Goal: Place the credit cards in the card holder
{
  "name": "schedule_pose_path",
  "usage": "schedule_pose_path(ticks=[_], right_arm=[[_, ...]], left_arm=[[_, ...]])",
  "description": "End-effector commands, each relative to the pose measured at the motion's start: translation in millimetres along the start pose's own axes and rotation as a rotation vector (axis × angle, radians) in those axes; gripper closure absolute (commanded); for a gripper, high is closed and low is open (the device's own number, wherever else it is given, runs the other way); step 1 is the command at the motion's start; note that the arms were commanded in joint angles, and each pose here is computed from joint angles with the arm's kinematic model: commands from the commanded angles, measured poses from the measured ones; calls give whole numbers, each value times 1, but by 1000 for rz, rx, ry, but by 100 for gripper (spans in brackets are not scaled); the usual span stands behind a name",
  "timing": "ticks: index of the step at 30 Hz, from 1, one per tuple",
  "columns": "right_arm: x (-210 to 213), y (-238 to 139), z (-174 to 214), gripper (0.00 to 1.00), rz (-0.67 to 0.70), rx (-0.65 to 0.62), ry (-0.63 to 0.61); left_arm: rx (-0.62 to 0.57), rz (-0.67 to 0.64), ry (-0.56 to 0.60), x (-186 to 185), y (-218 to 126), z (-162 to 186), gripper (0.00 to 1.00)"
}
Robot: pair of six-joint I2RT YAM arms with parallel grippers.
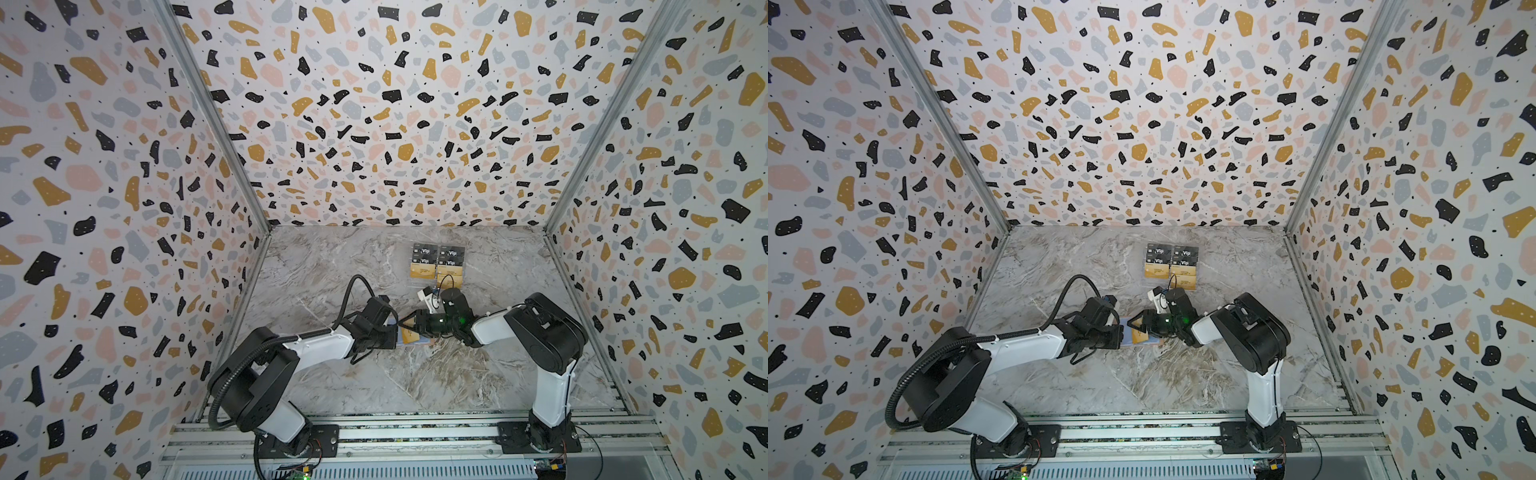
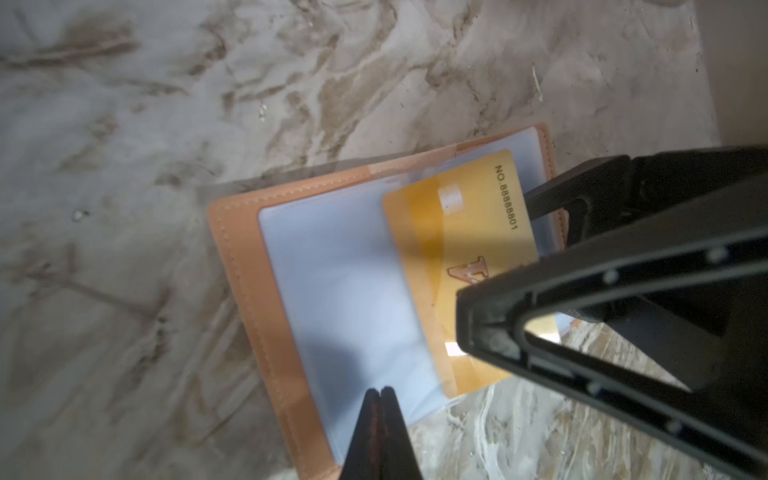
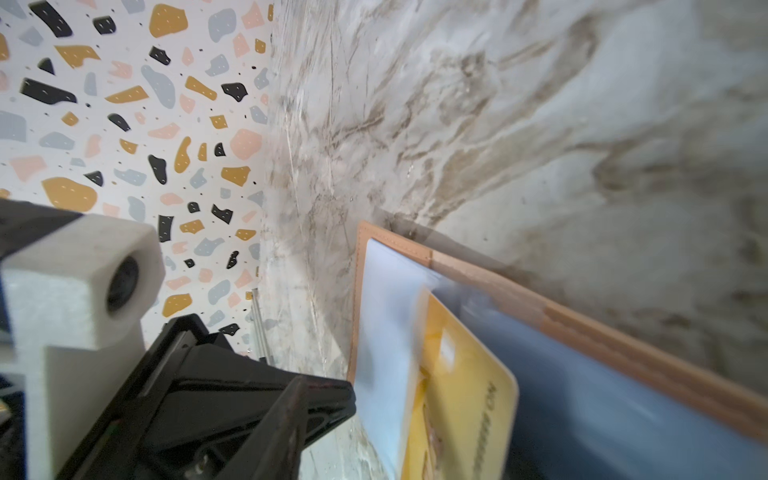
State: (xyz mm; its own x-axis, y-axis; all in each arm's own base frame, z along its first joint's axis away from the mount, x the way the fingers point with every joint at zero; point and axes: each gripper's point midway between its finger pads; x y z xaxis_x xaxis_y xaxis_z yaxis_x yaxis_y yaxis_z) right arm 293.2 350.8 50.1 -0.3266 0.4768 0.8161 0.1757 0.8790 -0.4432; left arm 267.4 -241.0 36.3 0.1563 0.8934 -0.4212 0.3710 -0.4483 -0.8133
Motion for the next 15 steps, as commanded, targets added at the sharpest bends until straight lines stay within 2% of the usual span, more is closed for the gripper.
schedule_pose_path(ticks=[1, 9, 15], right_arm=[[-22, -4, 10, 33, 170, 38, -15], [-19, -9, 2, 32, 258, 31, -94], [-7, -11, 0, 27, 213, 15, -114]], left_arm=[[-34, 34, -40, -6, -2, -9, 100], [-33, 26, -51, -1, 1, -6, 100], [-23, 32, -65, 2, 5, -1, 100]])
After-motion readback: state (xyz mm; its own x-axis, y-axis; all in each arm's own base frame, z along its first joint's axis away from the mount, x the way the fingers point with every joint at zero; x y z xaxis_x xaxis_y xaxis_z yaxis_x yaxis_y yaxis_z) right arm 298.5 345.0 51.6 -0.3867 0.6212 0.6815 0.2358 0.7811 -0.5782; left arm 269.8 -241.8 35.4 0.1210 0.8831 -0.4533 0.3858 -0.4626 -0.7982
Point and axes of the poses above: each gripper's point midway between its finger pads, its own y axis out along the fingers, its own x axis along the line the jaws close on, z = x × y, and after that the axes turned 5 degrees about -y, right-handed
